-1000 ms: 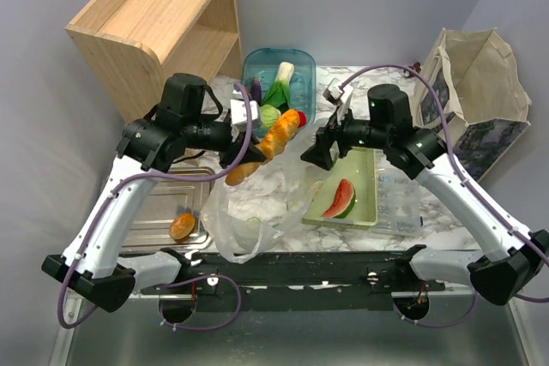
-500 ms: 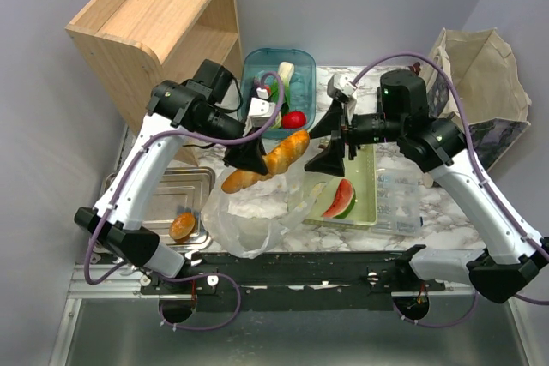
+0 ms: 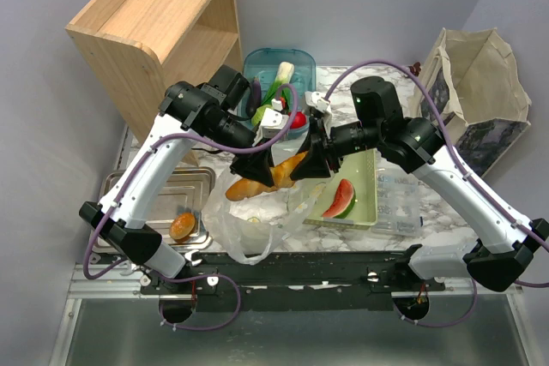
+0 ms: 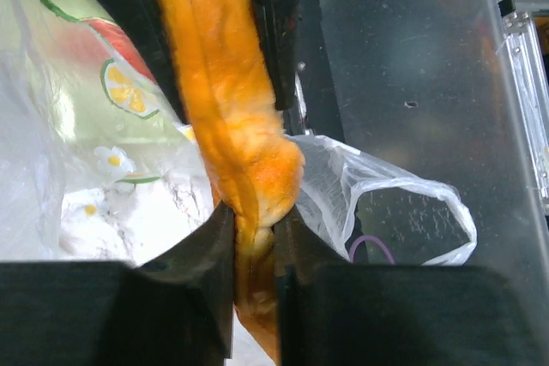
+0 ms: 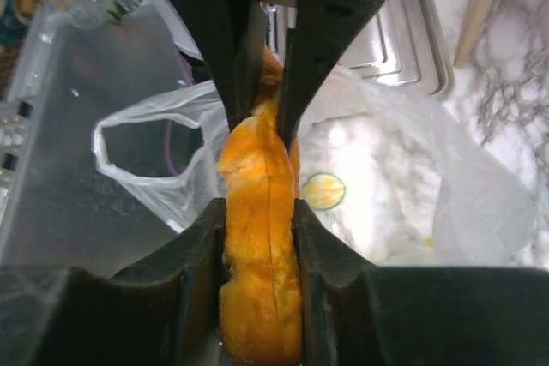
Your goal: Untie the knot of the grocery bags and take out the mixed food
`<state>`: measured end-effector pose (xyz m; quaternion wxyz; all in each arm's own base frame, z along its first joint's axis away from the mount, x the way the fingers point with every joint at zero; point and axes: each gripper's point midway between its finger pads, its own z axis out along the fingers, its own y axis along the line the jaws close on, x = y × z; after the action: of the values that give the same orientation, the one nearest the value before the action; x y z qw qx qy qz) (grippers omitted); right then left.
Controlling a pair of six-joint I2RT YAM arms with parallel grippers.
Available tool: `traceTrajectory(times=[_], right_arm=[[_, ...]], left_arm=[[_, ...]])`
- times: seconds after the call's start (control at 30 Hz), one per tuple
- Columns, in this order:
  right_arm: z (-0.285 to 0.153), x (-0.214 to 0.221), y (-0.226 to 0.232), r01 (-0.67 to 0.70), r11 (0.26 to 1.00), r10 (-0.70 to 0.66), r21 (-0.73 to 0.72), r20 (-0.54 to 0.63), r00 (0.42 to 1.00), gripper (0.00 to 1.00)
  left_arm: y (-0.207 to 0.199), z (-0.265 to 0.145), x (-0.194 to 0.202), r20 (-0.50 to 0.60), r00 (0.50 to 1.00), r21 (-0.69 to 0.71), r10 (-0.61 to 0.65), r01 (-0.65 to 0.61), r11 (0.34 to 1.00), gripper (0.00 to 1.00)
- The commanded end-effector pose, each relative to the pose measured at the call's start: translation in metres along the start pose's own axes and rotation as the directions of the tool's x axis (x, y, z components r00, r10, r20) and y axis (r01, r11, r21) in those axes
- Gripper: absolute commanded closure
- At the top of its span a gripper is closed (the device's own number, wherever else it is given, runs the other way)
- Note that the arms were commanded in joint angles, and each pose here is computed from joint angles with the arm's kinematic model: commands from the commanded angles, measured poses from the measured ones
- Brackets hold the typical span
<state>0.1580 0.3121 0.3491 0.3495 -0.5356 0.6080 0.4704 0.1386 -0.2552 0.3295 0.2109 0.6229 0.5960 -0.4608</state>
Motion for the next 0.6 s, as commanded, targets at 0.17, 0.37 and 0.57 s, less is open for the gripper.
traceTrajectory(times=[0.17,0.37,0.57], right_arm=[[-0.008,-0.002,-0.021,-0.13,0.977,0.128,0.171,0.023,0.992,0.99],[-0.02,-0.024,-0.04,-0.413,0.902,0.383,0.128,0.208,0.9,0.99],[-0.015,-0.032,-0.045,-0.584,0.811,0.575,-0.033,0.229,0.786,0.99]], left_arm=[[0.042,-0.059,-0.031,0.065,0.993,-0.45,0.098,-0.059,0.891,0.35],[0.011,-0.11,-0.067,0.035,0.834,-0.761,0.551,-0.335,0.555,0.01],[0.023,-0.093,-0.052,-0.202,0.785,-0.761,0.586,-0.502,0.411,0.01]])
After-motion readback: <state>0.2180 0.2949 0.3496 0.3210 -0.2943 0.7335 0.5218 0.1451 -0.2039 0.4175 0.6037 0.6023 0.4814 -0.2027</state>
